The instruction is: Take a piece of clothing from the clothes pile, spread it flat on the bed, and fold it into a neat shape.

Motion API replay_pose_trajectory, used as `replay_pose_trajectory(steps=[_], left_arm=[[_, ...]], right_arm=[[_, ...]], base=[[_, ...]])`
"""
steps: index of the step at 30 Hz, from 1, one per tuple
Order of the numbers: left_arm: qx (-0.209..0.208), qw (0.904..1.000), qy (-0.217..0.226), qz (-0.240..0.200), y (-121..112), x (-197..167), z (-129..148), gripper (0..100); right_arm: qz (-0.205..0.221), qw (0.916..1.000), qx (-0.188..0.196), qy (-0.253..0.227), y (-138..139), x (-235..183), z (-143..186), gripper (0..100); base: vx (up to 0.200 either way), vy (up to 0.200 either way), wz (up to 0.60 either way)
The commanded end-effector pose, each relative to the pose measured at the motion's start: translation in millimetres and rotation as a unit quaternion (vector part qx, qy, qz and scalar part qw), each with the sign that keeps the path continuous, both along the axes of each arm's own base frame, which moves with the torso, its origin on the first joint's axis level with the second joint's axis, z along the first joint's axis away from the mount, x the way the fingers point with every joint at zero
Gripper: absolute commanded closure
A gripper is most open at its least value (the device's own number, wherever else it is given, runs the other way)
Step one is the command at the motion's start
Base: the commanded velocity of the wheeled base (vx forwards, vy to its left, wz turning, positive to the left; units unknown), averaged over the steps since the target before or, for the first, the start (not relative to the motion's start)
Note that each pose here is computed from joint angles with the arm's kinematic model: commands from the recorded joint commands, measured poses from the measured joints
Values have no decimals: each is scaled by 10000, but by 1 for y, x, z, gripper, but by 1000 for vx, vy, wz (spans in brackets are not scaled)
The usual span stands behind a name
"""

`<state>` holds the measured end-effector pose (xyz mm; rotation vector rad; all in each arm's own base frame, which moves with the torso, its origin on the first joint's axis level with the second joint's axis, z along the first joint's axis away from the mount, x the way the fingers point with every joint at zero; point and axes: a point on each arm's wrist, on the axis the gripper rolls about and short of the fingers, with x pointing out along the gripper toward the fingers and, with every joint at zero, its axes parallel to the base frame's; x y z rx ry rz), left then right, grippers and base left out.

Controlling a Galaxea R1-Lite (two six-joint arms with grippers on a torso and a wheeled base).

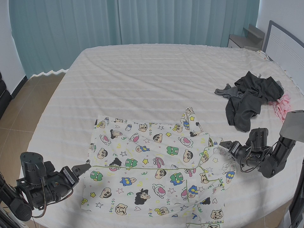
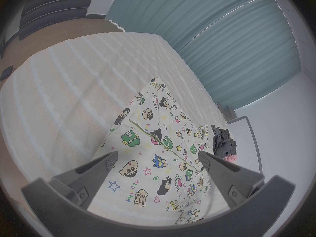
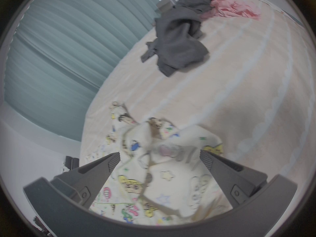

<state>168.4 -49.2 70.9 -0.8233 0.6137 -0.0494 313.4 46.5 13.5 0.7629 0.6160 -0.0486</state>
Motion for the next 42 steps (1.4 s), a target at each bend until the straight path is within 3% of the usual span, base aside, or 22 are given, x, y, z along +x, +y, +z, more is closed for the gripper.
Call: replay_pose_trajectory(steps=[1,6,14,22,25,32,39,42], left_arm=[[15,10000,44,-8,0,-2,-1,0],[8,10000,22,-8,1,-2,-1,0],[10,10000,29,0,1,-2,-1,0],[6,10000,39,4,1,-2,-1,0],[4,10000,31,4,1,-2,-1,0],[6,10000,-34,-15,0,-1,1,0],[-55,9999,-151,7,1,-2,5,0],[-209,9994,-262,-1,1,-6,11,0]], right_arm=[[295,9975,182,-615,17,-8,39,0],[519,9968,198,-571,34,1,30,0],[448,9982,205,-340,37,25,1,0],[-82,9996,169,-221,2,38,-15,0],[-108,9994,181,-265,0,36,-10,0],[257,9947,267,-962,23,17,53,0],[637,9945,198,-812,54,-2,75,0],[751,9939,-25,-810,70,-7,74,0]], base=[[0,0,0],[0,0,0],[0,0,0],[0,0,0],[0,0,0],[0,0,0],[0,0,0],[0,0,0]])
